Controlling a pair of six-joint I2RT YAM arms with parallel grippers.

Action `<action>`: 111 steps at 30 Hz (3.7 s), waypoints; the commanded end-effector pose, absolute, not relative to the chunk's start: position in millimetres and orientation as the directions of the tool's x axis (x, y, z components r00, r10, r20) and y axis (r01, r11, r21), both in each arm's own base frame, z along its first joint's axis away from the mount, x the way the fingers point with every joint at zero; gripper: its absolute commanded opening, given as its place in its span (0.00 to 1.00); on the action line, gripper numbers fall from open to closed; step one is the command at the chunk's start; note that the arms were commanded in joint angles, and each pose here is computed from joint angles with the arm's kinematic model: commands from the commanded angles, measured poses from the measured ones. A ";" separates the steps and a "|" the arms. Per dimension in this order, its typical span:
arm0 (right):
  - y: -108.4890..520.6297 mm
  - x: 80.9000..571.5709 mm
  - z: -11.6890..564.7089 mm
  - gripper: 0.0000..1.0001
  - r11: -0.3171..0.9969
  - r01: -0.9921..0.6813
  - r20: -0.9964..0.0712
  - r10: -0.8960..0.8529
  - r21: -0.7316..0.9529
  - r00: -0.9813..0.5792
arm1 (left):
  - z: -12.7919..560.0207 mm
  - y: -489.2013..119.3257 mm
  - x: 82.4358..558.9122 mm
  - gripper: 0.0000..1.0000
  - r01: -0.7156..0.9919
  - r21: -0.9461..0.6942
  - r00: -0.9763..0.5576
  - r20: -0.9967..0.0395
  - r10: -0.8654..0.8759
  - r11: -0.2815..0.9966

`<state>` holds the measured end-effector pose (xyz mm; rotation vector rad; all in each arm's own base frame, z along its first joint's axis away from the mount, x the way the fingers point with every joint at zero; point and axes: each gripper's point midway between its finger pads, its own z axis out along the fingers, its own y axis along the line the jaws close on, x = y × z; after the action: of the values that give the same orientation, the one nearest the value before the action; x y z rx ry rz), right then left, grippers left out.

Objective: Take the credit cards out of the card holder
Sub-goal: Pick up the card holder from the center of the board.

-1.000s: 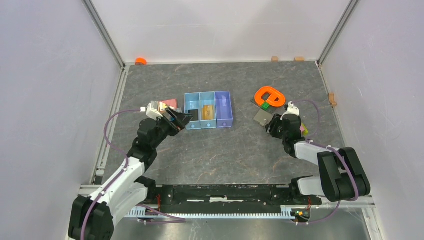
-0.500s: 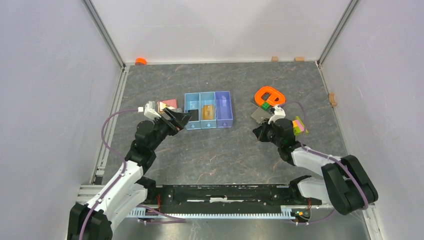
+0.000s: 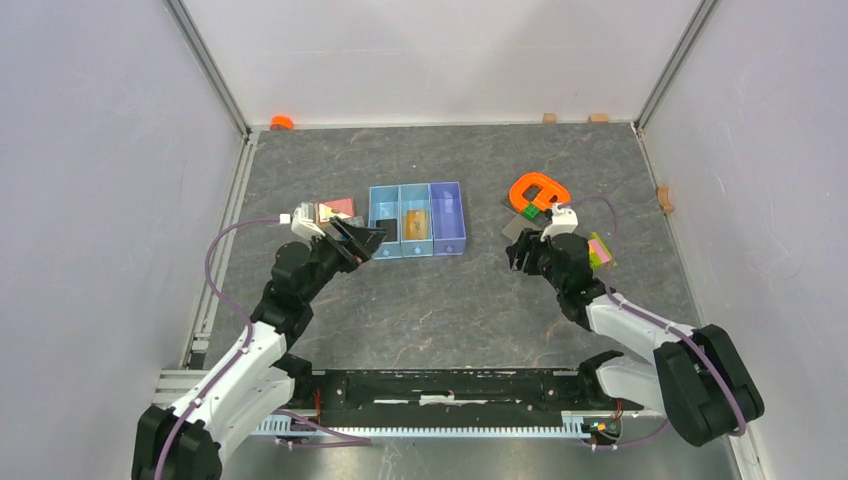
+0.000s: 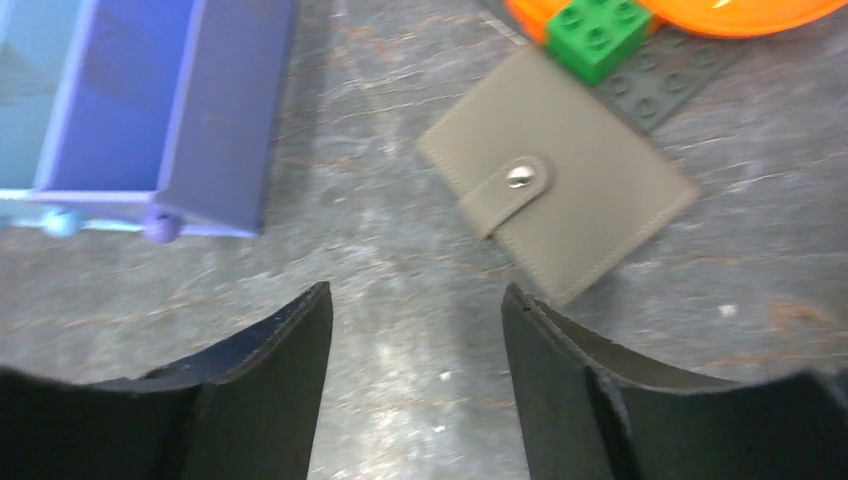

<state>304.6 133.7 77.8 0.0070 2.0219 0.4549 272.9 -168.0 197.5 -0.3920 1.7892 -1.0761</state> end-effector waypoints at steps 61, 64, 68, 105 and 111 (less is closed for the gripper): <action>148.3 313.1 16.9 0.92 0.946 -0.313 -0.612 -0.296 -0.083 -0.734 | 200.7 -211.1 282.8 0.93 0.319 -0.673 -0.530 -0.710 -0.464 0.667; 149.1 314.6 18.1 0.88 0.947 -0.308 -0.615 -0.295 -0.088 -0.731 | 199.9 -213.0 283.1 0.93 0.319 -0.678 -0.539 -0.704 -0.462 0.663; 152.3 316.7 26.5 0.82 0.949 -0.305 -0.645 -0.281 -0.078 -0.711 | 197.6 -214.3 283.4 0.93 0.313 -0.679 -0.551 -0.699 -0.456 0.664; 223.0 257.6 173.6 0.65 0.684 -0.702 -0.979 0.099 0.197 -0.178 | 205.6 -300.3 249.8 0.94 0.531 -0.742 -0.697 -0.657 -0.288 0.409; 242.6 240.1 181.6 0.64 0.590 -0.787 -0.983 0.100 0.181 -0.151 | 200.5 -308.7 248.6 0.95 0.515 -0.774 -0.734 -0.620 -0.278 0.368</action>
<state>250.8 223.2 147.0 -0.5308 1.6980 0.7634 248.5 -294.1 171.3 0.1690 2.0140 -1.3221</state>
